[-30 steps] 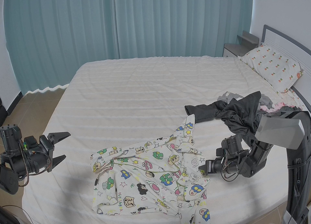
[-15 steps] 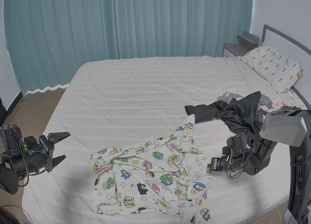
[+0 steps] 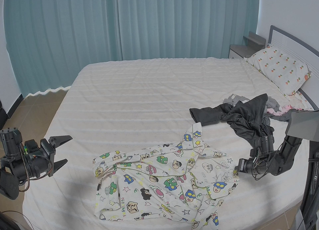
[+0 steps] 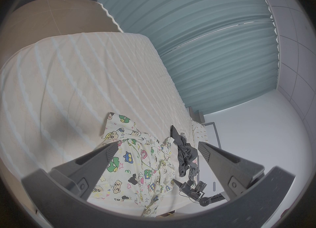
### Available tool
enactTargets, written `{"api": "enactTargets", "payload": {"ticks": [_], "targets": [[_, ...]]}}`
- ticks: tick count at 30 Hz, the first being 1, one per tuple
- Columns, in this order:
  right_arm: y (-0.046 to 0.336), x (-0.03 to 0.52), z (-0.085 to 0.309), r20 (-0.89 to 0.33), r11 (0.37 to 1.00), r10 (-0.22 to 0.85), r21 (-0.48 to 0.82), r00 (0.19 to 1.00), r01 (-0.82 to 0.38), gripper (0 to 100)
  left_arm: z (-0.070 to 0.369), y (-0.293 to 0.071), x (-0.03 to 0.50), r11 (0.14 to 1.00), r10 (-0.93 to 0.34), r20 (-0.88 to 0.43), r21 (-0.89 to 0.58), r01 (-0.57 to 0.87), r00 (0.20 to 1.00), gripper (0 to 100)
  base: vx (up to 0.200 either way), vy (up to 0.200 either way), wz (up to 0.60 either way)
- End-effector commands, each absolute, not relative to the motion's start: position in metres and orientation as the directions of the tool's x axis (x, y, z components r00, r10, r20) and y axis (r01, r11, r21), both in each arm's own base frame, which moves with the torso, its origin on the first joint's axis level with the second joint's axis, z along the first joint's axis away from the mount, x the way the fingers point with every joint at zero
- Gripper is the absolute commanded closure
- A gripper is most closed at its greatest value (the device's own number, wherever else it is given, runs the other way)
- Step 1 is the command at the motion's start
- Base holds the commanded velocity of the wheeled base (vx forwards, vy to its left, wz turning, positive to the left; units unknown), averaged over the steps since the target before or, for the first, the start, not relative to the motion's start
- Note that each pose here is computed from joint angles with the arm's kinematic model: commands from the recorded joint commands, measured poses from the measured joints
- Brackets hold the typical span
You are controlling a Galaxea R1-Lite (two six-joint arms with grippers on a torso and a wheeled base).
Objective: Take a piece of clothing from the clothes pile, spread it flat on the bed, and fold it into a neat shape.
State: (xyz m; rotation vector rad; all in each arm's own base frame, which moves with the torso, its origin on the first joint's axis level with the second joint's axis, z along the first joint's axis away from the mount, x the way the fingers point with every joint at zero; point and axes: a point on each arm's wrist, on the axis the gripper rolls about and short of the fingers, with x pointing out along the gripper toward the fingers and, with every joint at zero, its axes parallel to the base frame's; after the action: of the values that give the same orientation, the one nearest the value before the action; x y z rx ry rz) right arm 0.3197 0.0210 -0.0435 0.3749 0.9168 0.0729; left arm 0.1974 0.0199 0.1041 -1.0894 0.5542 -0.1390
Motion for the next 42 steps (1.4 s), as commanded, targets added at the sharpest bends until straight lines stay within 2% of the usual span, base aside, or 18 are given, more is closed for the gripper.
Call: {"api": "enactTargets", "payload": {"ticks": [1,15,19,23,24,28,33,42], "targets": [[0.002,0.315,-0.043,-0.768,0.934,0.184,0.331,0.614,0.135,100,0.104,0.02,0.197,0.469,-0.372,-0.358,-0.869,-0.159,0.857,0,0.0,0.0,0.0],[-0.035,0.31,-0.038,-0.764,0.927,0.109,0.309,0.636,0.212,100,0.104,0.018,0.197,0.47,-0.379,-0.356,-0.869,-0.154,0.854,0,0.0,0.0,0.0],[-0.03,0.302,-0.032,-0.761,0.924,0.146,0.334,0.632,0.189,100,0.104,0.018,0.197,0.47,-0.379,-0.358,-0.869,-0.156,0.854,0,0.0,0.0,0.0],[-0.017,0.3,-0.023,-0.737,0.917,0.231,0.383,0.635,0.111,100,0.104,0.018,0.197,0.469,-0.38,-0.359,-0.869,-0.157,0.853,0,0.0,0.0,0.0],[-0.015,0.301,-0.023,-0.735,0.917,0.237,0.384,0.635,0.102,0,0.104,0.018,0.197,0.469,-0.381,-0.359,-0.869,-0.156,0.852,0,0.0,0.0,0.0],[-0.005,0.306,-0.025,-0.727,0.918,0.273,0.394,0.63,0.057,0,0.104,0.017,0.197,0.47,-0.384,-0.359,-0.869,-0.155,0.851,0,0.0,0.0,0.0],[0.009,0.333,-0.031,-0.684,0.916,0.306,0.4,0.662,-0.01,0,0.103,0.017,0.197,0.469,-0.384,-0.36,-0.869,-0.156,0.85,0,0.0,0.0,0.0],[0.015,0.359,-0.054,-0.694,0.915,0.326,0.403,0.642,-0.029,0,0.103,0.017,0.196,0.47,-0.384,-0.363,-0.868,-0.158,0.849,0,0.0,0.0,0.0]]}}
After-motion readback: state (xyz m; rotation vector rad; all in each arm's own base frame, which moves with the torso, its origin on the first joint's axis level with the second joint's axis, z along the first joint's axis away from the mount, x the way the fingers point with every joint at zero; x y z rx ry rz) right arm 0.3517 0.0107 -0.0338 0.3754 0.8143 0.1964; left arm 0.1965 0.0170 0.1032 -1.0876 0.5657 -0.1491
